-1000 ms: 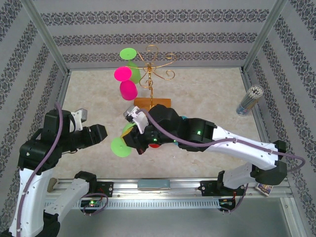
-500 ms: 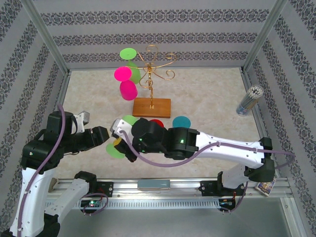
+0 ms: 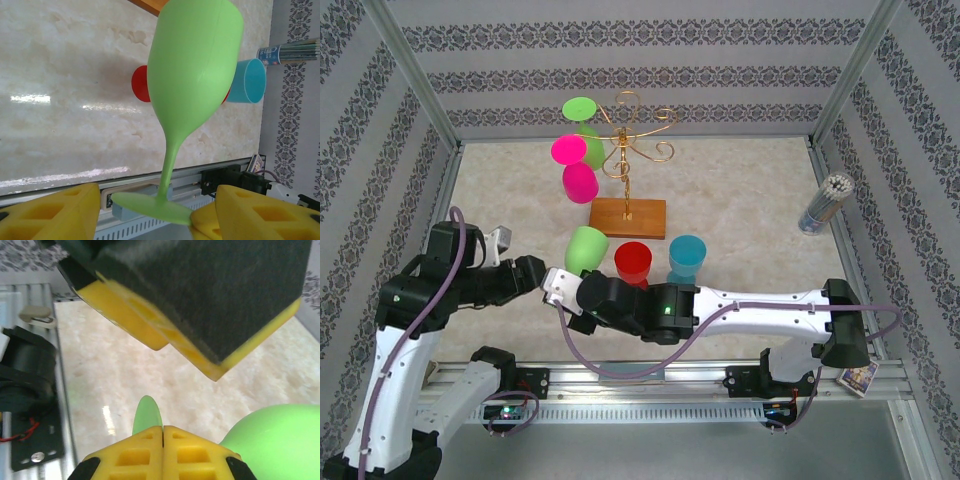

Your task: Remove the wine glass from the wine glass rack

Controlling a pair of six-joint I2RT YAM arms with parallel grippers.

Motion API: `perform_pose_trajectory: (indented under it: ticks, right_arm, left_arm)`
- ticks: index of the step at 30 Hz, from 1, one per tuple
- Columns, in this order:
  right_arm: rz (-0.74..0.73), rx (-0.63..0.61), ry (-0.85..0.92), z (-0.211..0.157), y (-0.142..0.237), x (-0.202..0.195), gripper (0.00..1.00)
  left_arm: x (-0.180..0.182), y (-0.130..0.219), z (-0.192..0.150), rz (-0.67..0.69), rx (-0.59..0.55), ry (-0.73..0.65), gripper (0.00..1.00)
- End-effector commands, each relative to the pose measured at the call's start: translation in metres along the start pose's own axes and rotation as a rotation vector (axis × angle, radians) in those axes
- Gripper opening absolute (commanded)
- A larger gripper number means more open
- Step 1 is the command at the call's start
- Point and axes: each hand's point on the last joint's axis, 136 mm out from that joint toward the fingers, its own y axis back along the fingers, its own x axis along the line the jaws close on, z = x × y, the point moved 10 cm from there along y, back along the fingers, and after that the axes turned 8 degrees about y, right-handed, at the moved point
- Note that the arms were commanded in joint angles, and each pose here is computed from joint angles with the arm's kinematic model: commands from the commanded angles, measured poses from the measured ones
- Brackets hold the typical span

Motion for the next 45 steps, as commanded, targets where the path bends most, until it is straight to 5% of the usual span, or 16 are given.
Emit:
perform_pose_trajectory:
  ticks: [1,45]
  right_arm:
    - [-0.133,-0.056,0.032,0.005,0.005,-0.008,0.0]
    - [-0.465,-0.118,0.256,-0.014,0.018,0.002,0.0]
  left_arm:
    - [-0.001,-0.005,0.004,-0.033,0.008,0.025,0.63]
    - [-0.001,-0.055,0.019,-0.247,0.126,0.258,0.55]
